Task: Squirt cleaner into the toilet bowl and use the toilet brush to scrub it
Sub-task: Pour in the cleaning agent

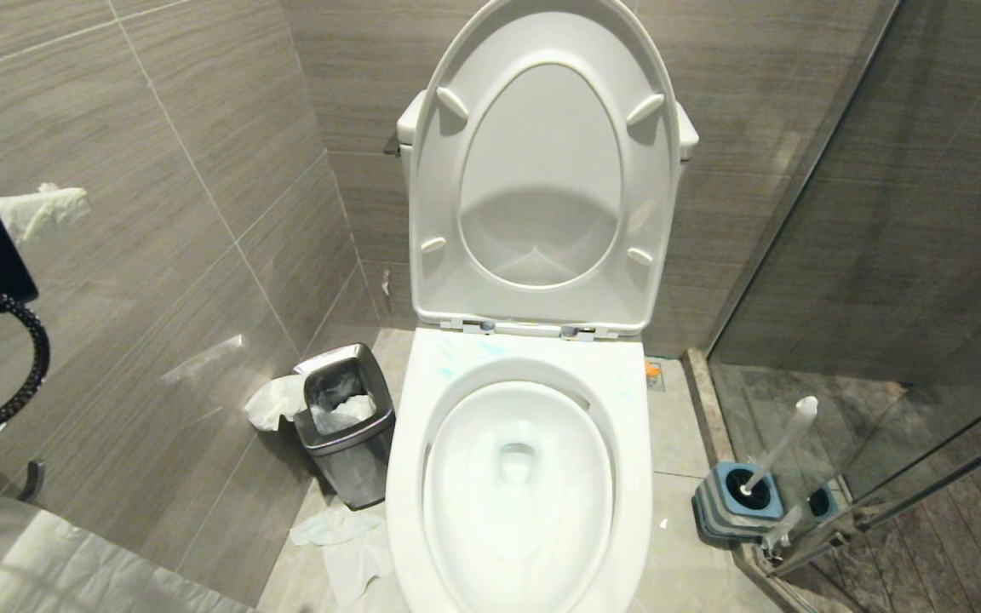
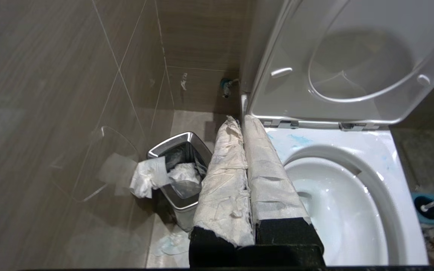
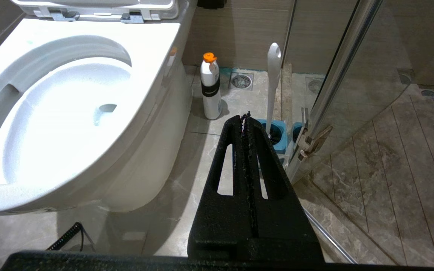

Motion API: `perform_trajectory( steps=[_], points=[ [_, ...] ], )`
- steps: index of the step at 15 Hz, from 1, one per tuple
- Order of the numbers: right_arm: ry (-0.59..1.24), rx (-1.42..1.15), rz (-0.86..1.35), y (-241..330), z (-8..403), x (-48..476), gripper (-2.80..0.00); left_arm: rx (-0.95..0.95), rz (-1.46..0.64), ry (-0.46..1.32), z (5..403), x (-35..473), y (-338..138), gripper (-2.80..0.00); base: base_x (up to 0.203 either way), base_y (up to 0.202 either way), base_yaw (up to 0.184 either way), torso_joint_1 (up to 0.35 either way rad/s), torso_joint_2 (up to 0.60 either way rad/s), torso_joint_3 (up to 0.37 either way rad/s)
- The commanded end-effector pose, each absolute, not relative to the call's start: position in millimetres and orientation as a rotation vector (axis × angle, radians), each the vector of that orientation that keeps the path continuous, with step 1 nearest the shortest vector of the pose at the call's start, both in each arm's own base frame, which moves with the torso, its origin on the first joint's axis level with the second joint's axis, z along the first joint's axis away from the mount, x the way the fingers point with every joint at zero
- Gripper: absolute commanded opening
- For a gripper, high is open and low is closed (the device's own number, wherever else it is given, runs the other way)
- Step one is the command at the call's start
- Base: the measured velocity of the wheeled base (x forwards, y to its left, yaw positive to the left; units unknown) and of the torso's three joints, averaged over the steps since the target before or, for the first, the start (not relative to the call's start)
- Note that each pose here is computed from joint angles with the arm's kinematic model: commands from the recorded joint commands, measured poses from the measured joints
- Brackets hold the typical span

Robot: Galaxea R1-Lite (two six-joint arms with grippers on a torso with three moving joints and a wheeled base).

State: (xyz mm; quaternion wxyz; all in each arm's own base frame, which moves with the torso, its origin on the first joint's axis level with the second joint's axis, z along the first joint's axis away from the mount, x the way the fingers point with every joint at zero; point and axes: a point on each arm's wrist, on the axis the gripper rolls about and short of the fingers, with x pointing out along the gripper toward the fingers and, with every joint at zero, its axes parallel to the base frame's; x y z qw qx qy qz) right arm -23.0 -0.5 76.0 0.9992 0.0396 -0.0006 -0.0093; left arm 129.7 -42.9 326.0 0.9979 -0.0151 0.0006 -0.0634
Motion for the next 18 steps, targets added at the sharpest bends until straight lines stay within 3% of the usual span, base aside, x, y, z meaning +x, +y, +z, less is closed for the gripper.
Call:
perform_trajectory(
  steps=[1, 9, 13, 18],
  points=[
    [-0.001, 0.080, -0.018, -0.6, 76.0, -23.0, -2.80, -0.080, -0.104, 0.031, 323.9, 143.1, -44.4, -2.80, 0.000, 0.000, 0.000, 0.000, 0.00, 0.000],
    [-0.001, 0.080, -0.018, -0.6, 76.0, -23.0, -2.80, -0.116, 0.151, -0.089, 360.7, 184.1, -5.5, -2.80, 0.000, 0.000, 0.000, 0.000, 0.00, 0.000],
    [-0.001, 0.080, -0.018, -0.6, 76.0, -23.0, -2.80, -0.141, 0.127, -0.148, 358.9, 125.7, 6.3, -2.80, 0.000, 0.000, 0.000, 0.000, 0.00, 0.000],
    [-0.001, 0.080, -0.018, -0.6, 76.0, -23.0, -2.80, -0.126, 0.116, -0.131, 309.1, 47.8, 4.7, -2.80, 0.000, 0.000, 0.000, 0.000, 0.00, 0.000]
  ],
)
